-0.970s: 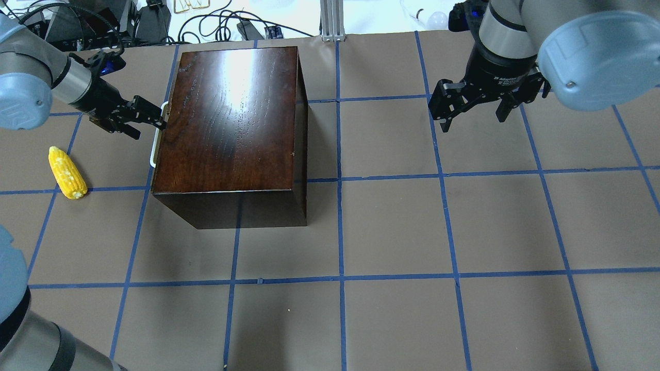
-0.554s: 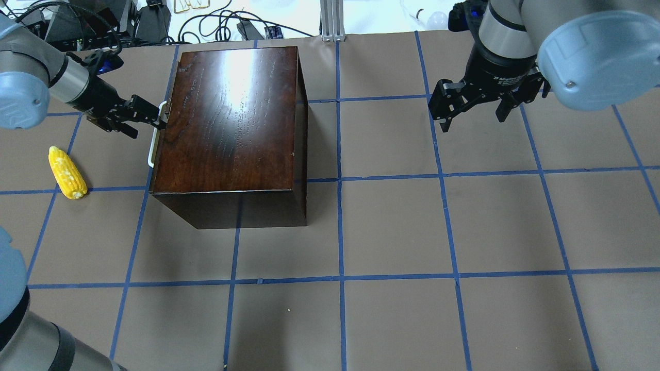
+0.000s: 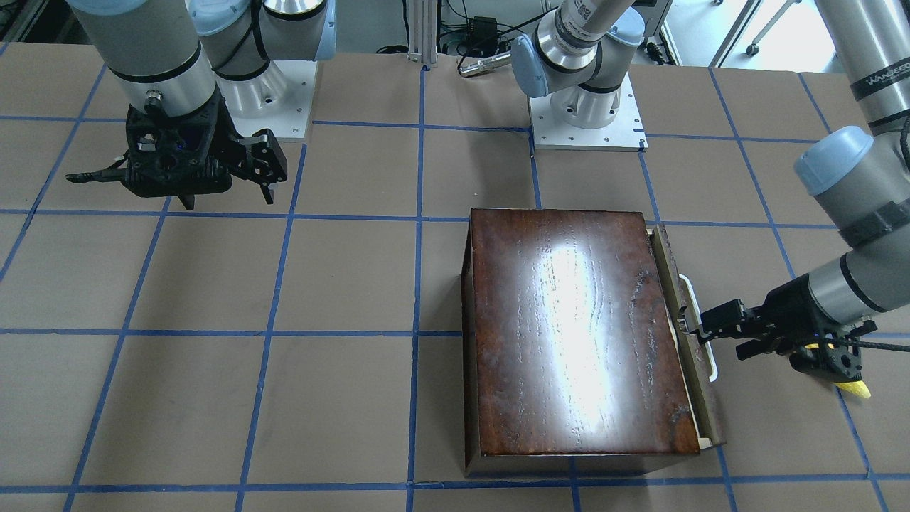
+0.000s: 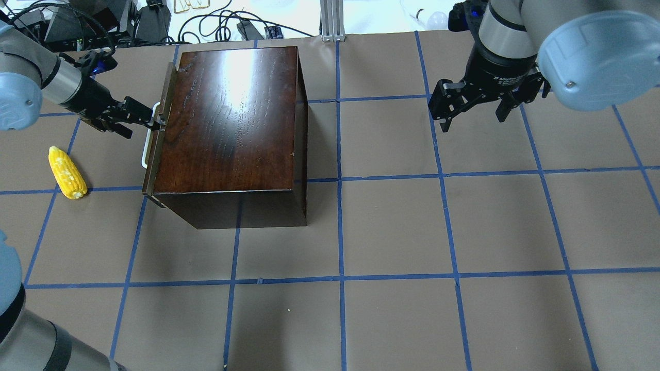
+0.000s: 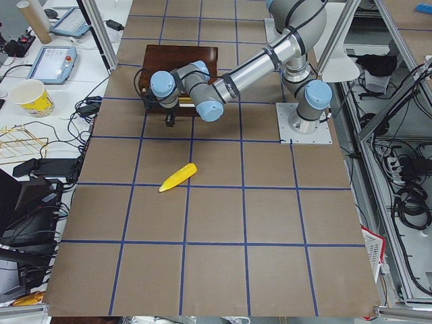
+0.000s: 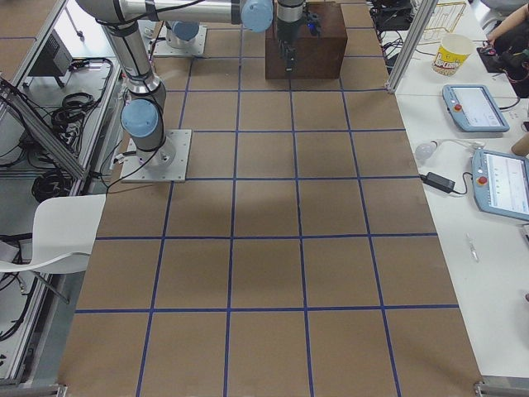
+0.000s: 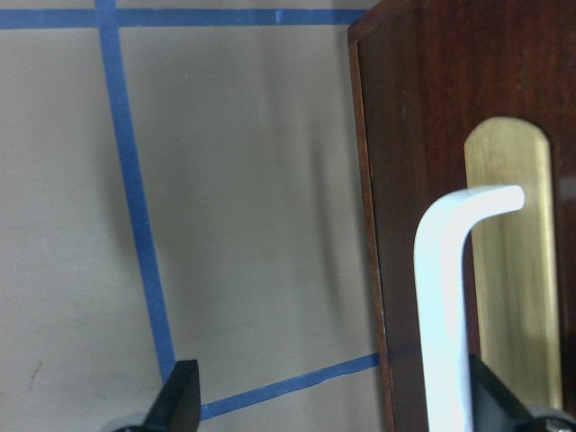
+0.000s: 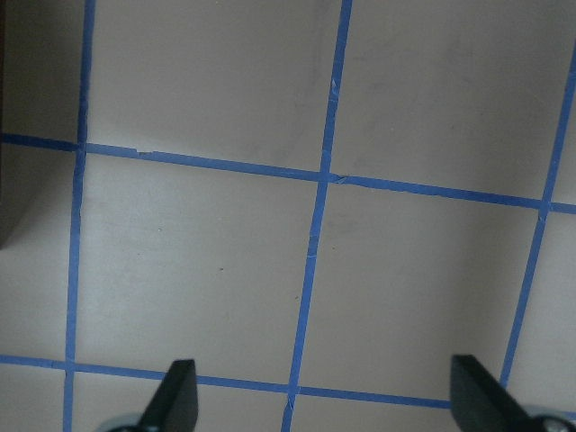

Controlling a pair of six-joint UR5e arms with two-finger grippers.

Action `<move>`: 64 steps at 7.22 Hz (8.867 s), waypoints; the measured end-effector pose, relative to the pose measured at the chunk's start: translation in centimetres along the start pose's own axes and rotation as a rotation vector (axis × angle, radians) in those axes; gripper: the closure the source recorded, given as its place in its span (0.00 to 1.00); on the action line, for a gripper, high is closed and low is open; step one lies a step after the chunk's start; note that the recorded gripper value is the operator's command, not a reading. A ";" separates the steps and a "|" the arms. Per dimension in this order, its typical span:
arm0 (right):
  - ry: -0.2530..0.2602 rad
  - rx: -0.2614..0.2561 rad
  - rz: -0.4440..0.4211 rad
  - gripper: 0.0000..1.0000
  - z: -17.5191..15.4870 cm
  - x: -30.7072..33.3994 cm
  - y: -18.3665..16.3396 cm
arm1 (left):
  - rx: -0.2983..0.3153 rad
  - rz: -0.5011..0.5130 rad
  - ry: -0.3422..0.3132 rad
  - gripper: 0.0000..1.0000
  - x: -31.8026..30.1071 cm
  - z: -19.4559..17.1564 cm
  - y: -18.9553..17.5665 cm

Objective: Open drawer and put corn inside
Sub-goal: 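Pull the drawer outward from the cabinet with the left gripper, then release the handle and move the left gripper over the yellow corn, then lower the left gripper and grasp the yellow corn cob, then lift the corn and carry it over the open drawer with the left gripper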

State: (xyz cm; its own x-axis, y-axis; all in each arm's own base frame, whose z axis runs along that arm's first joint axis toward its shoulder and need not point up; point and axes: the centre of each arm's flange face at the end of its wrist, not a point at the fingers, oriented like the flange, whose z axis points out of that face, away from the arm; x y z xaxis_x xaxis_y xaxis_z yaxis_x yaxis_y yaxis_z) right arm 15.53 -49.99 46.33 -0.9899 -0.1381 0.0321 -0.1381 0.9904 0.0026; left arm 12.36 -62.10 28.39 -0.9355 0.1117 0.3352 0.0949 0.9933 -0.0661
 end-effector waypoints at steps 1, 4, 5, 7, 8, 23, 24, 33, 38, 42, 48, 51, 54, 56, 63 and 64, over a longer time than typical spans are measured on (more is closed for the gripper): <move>0.000 0.000 0.000 0.00 0.0 0.0 0.0 | 0.002 -0.001 -0.001 0.00 -0.4 -0.1 0.1; 0.000 0.000 -0.001 0.00 0.0 -0.1 0.0 | 0.003 0.015 -0.002 0.00 -0.8 -0.2 0.2; 0.000 0.000 0.000 0.00 0.0 0.0 0.0 | 0.005 0.015 -0.001 0.00 -1.3 -0.3 0.3; 0.000 -0.001 0.000 0.00 0.0 0.0 0.0 | 0.011 0.024 -0.001 0.00 -2.5 -0.6 0.8; 0.000 0.000 0.001 0.00 0.0 0.1 0.0 | 0.013 0.027 -0.002 0.00 -2.8 -0.8 0.8; 0.000 0.000 0.000 0.00 0.0 0.0 0.0 | 0.024 0.056 -0.069 0.00 -7.3 -3.8 0.7; 0.000 0.000 0.000 0.00 0.0 0.0 0.0 | 0.024 0.056 -0.071 0.00 -7.5 -3.9 0.6; 0.000 0.000 -0.001 0.00 0.0 0.0 0.0 | 0.093 -0.159 -0.144 0.00 -11.0 -10.1 4.2; 0.000 0.001 0.000 0.00 0.0 0.0 0.0 | 0.061 -0.501 -0.113 0.00 -16.1 -7.1 6.1; 0.000 0.000 -0.001 0.00 0.0 -0.1 0.0 | -0.027 -0.595 -0.260 0.00 -20.3 -3.1 6.3; 0.000 0.000 0.000 0.00 0.0 0.0 0.0 | -0.024 -0.668 -0.307 0.00 -20.4 0.4 4.4; 0.000 0.000 -0.001 0.00 0.0 0.0 0.0 | -0.033 -0.664 -0.312 0.00 -20.3 0.8 4.1; 0.000 0.000 0.000 0.00 0.0 0.0 0.0 | -0.047 -0.663 -0.302 0.39 -20.8 1.9 4.1; 0.000 0.000 -0.001 0.00 0.0 0.0 0.0 | -0.056 -0.654 -0.295 1.00 -21.1 2.6 4.1; 0.000 0.000 0.000 0.00 0.0 0.0 0.0 | -0.023 -0.594 -0.317 1.00 -19.3 -0.8 3.8; 0.000 0.000 0.000 0.00 0.0 0.0 0.0 | -0.009 -0.588 -0.326 1.00 -18.5 -2.1 3.8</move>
State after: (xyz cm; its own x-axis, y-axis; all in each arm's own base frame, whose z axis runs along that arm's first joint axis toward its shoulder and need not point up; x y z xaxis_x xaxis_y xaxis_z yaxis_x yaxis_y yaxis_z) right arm 15.54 -49.99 46.35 -0.9899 -0.1384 0.0322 -0.1384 0.9904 0.0022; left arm 30.77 -60.36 23.88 -0.8872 -0.4612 0.0119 -0.4602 0.8865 0.0489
